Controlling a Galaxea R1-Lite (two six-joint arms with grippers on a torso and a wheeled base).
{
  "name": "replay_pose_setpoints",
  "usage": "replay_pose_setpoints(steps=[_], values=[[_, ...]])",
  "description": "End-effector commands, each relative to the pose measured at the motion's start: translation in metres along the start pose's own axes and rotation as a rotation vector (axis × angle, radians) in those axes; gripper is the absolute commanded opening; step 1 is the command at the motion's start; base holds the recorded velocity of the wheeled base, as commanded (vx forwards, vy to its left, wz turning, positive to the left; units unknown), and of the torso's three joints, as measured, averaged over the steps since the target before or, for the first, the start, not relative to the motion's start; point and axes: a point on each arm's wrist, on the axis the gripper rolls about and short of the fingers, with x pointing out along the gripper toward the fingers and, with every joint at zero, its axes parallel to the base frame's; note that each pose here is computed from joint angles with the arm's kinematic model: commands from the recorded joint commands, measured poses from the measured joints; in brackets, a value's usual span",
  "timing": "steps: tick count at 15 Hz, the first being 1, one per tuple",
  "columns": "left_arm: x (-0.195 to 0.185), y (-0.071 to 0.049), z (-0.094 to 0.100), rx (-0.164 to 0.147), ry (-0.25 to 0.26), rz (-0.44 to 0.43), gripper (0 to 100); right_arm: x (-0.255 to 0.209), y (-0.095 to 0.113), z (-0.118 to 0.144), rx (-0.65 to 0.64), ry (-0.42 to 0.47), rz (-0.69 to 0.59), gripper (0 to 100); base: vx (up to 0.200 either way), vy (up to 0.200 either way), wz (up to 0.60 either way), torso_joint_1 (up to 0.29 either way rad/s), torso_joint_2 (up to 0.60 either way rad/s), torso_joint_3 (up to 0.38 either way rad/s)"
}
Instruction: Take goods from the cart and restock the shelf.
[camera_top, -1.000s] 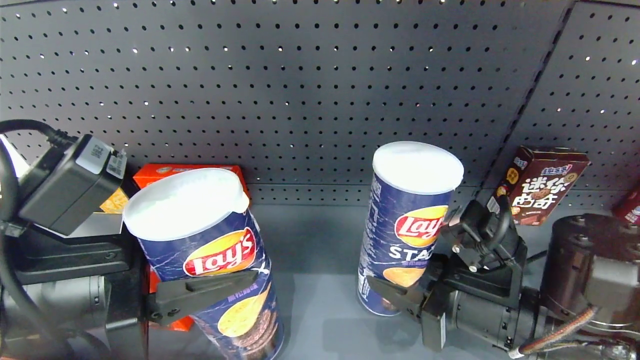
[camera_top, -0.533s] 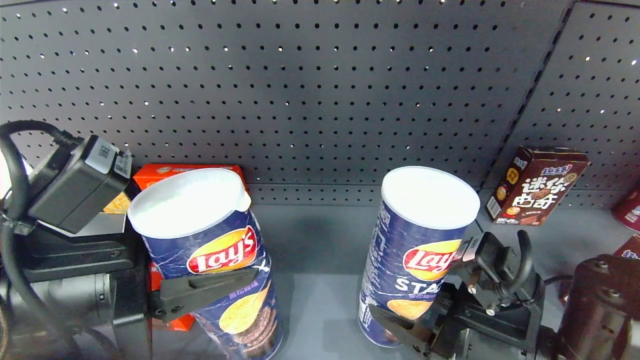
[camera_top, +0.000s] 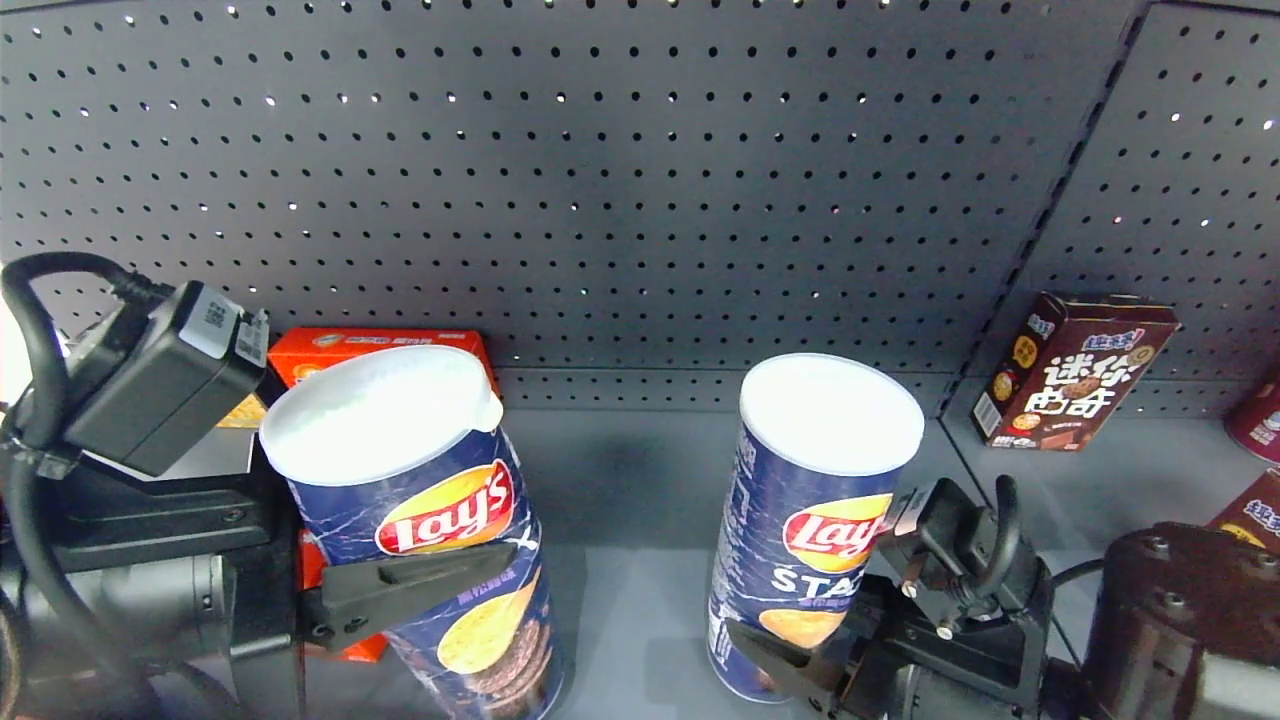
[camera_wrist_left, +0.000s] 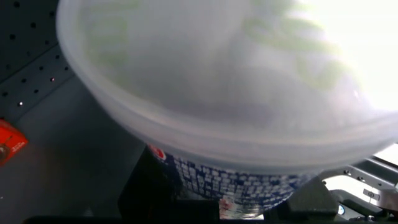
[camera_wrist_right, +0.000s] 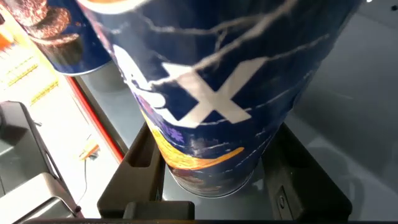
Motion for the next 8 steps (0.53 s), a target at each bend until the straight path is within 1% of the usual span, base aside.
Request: replay_pose_setpoints(steps=[1,7,8], values=[[0.0,-0.0002,-0.0005,-0.002,0.001,0.0,0,0.0069,0.0008,-0.0067,-0.002,0.032,0.001,0,0.0,0.0,0.0,0.0,0.0,0.0],[-0.0007,0.0004,-0.0004,-0.003,0.0,0.003,0,0.014,0.002,-0.0125,-0.004,0.045,0.004,0,0.0,0.0,0.0,0.0,0.0,0.0],[-0.0007,0.0004,-0.0004,-0.003,0.0,0.003,0,0.0139,0.0024,-0.0125,-0.006,0.045,0.005,100,0.0,0.0,0.0,0.0,0.0,0.0]])
